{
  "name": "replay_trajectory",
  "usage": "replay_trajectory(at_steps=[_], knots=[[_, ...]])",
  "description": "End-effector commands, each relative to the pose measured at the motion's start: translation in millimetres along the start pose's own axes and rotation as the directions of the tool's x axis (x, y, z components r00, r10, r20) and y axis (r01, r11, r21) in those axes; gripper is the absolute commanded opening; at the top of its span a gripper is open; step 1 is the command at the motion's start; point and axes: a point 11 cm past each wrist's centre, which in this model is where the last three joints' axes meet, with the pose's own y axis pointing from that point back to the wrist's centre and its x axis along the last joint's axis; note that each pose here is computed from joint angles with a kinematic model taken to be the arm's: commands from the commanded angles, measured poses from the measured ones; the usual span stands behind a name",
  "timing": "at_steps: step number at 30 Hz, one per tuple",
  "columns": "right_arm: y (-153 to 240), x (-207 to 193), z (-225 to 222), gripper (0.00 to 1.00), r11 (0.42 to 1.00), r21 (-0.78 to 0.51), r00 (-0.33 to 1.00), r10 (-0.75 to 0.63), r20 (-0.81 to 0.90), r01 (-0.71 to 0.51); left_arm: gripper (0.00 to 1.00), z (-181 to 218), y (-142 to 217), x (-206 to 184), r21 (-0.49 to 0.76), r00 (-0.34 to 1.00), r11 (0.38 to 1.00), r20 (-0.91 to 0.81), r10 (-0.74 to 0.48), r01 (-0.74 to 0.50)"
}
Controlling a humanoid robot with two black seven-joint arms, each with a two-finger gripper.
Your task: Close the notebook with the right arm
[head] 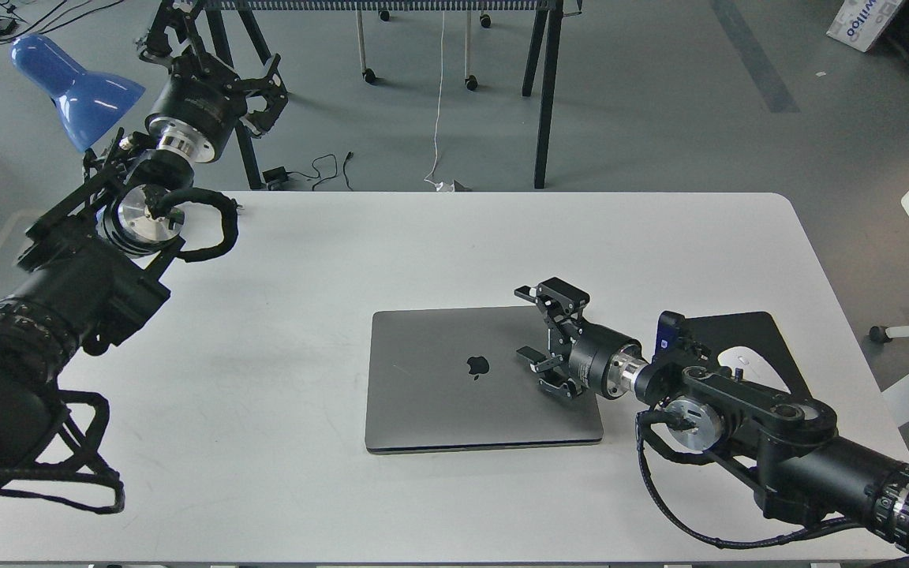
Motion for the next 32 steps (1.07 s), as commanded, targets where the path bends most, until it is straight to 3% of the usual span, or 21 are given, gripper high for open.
replay_trajectory(at_steps=[1, 8, 13, 21, 32], knots=[[5, 19, -55, 1.00, 0.991, 0.128, 1.000, 0.029, 0.001, -0.029, 1.00, 0, 0, 0, -0.001, 1.000, 1.000, -0.002, 0.000, 0.000], [24, 52, -158, 1.00, 0.911, 0.391, 0.989, 0.093, 0.111, -0.130, 1.00, 0, 0, 0, -0.001, 1.000, 1.000, -0.002, 0.000, 0.000], [46, 73, -211, 1.00, 0.810, 0.547, 0.965, 0.081, 0.251, -0.210, 1.00, 0, 0, 0, -0.003, 1.000, 1.000, -0.002, 0.000, 0.000], [69, 112, -241, 1.00, 0.764, 0.563, 0.900, 0.052, 0.433, -0.315, 1.00, 0, 0, 0, -0.001, 1.000, 1.000, -0.002, 0.000, 0.000], [77, 119, -254, 1.00, 0.743, 0.597, 0.906, 0.031, 0.423, -0.304, 1.00, 1, 0, 0, -0.008, 1.000, 1.000, -0.006, 0.001, -0.001]])
